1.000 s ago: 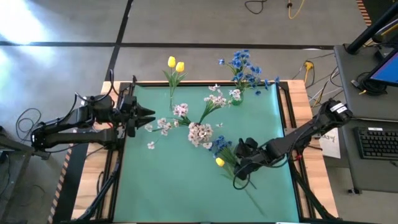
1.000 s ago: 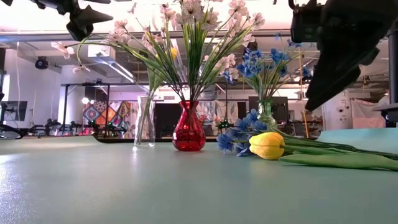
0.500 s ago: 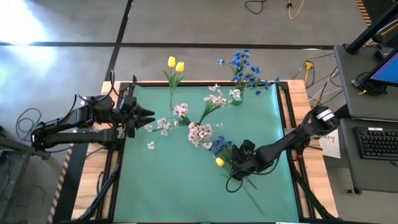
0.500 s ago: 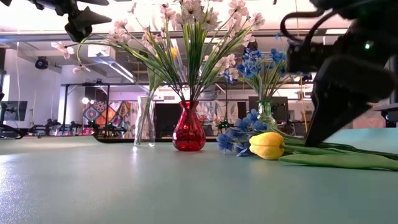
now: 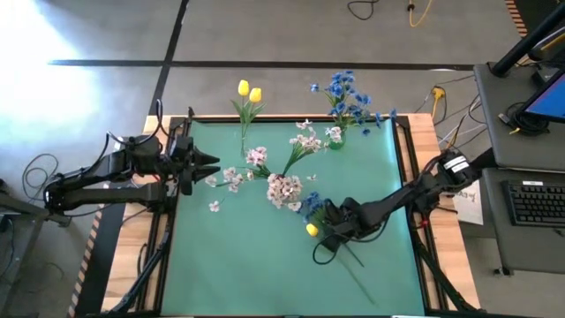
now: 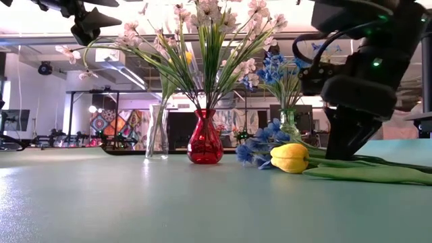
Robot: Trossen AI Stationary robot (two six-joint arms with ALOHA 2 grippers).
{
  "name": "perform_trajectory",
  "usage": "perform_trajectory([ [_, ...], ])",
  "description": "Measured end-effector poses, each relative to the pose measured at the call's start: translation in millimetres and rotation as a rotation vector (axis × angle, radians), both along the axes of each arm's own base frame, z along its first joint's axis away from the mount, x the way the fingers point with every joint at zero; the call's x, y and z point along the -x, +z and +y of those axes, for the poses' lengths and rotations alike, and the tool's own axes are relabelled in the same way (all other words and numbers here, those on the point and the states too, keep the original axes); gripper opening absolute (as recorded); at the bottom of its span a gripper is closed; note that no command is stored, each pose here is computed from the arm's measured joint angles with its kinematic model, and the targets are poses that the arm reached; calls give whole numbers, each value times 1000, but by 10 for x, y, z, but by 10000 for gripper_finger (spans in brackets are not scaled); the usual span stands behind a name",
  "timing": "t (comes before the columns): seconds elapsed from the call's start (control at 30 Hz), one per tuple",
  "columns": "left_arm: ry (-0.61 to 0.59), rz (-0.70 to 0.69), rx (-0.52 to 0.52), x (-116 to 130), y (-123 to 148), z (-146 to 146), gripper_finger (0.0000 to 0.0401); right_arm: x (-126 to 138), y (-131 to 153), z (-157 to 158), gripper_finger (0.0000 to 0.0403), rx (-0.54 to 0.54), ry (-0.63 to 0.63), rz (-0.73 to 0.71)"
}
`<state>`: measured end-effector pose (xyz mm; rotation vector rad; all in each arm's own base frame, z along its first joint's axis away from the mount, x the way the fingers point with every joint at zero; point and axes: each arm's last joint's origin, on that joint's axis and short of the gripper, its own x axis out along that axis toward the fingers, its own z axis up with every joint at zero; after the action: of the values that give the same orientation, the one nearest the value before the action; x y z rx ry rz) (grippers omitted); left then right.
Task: Sort flowers into vase by color
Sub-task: Put the blue flowers into the green vase
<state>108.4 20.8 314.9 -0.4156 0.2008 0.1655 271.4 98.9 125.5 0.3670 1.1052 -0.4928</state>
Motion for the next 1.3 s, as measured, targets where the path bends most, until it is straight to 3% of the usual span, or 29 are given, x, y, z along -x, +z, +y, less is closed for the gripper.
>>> perform_trajectory([
  [0.33,1,1,-5,-2,-1,1,158,-12,29,-83,129,-40,-25,8],
  [0.63,1,1,-5,-2,0,1,158,14,122,-89,41,-52,-27,-15],
  [0.83,1,2,-5,-4,-1,2,158,78,275,-98,25,-45,-38,-49],
  [1.13,2,-1,-5,-12,2,4,158,276,712,-167,25,111,-118,-296],
  [1.3,0,-76,-33,-25,76,7,158,437,954,-244,25,156,-157,-420],
])
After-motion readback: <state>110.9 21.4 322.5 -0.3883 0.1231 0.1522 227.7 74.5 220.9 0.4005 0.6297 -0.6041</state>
